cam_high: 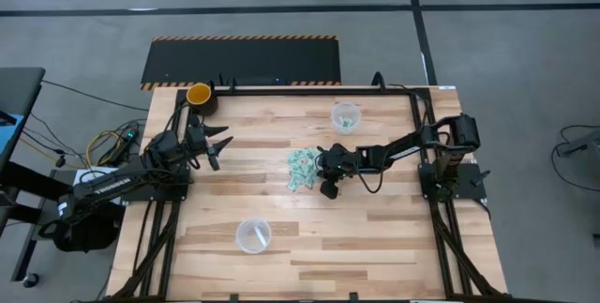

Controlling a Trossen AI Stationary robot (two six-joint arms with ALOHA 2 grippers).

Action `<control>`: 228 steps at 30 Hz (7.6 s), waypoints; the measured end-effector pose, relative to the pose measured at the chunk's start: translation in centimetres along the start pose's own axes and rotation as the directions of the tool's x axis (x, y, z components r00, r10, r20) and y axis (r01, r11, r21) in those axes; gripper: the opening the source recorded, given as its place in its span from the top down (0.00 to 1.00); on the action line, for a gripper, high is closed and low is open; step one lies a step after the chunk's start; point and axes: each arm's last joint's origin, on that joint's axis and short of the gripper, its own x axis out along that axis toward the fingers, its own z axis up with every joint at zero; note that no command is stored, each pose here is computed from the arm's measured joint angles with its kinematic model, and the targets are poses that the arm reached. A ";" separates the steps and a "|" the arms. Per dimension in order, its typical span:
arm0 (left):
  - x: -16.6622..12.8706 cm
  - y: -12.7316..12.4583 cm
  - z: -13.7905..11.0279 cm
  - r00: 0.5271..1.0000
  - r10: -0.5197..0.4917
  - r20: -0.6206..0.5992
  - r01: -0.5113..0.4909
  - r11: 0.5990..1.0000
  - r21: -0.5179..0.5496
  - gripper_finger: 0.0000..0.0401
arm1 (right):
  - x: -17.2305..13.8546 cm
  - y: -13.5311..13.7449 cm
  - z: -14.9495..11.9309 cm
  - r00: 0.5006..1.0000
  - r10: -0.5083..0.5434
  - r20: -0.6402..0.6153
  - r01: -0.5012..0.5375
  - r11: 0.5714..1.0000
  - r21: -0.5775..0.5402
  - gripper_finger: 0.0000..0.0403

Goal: Pick and place Stevia / Truvia into bins
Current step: Put the stevia packet into the top container

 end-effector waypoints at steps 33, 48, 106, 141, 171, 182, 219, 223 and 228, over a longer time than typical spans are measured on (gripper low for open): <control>0.0 0.0 0.0 1.000 -0.001 0.000 0.001 1.000 0.000 0.59 | -1.9 -2.9 1.2 0.976 -0.215 0.021 0.215 0.977 0.001 0.65; 0.0 0.0 0.0 1.000 -0.001 0.000 0.001 1.000 0.000 0.59 | -0.1 -4.5 0.4 0.974 -0.226 -0.020 0.226 0.973 0.032 0.62; 0.0 0.0 0.0 1.000 -0.001 -0.001 0.001 1.000 0.000 0.59 | -10.8 -9.9 3.7 0.848 -0.525 0.073 0.479 0.818 0.320 0.82; 0.0 0.0 0.0 1.000 -0.001 0.000 0.001 1.000 0.000 0.59 | -1.8 1.3 1.5 0.991 -0.051 0.123 0.060 0.995 -0.075 0.68; 0.0 0.0 0.0 1.000 -0.001 0.000 0.001 1.000 0.000 0.59 | 2.5 3.4 -1.5 0.997 0.023 0.078 -0.001 0.963 -0.270 0.74; 0.0 0.0 0.0 1.000 -0.001 0.000 0.001 1.000 0.000 0.59 | 2.2 3.6 -1.5 0.996 0.045 0.074 -0.023 0.961 -0.276 0.99; 0.0 0.0 0.0 1.000 -0.002 0.000 0.002 1.000 0.000 0.59 | -13.7 -4.2 5.8 0.761 -0.619 0.194 0.633 0.774 -0.011 1.00; 0.0 0.0 0.0 1.000 -0.002 0.000 0.002 1.000 0.000 0.59 | -12.1 -6.6 5.3 0.801 -0.591 0.092 0.593 0.805 0.012 1.00; 0.0 0.0 0.0 1.000 -0.001 0.000 0.001 1.000 0.000 0.59 | -9.5 -9.0 4.4 0.801 -0.597 -0.030 0.598 0.801 0.013 1.00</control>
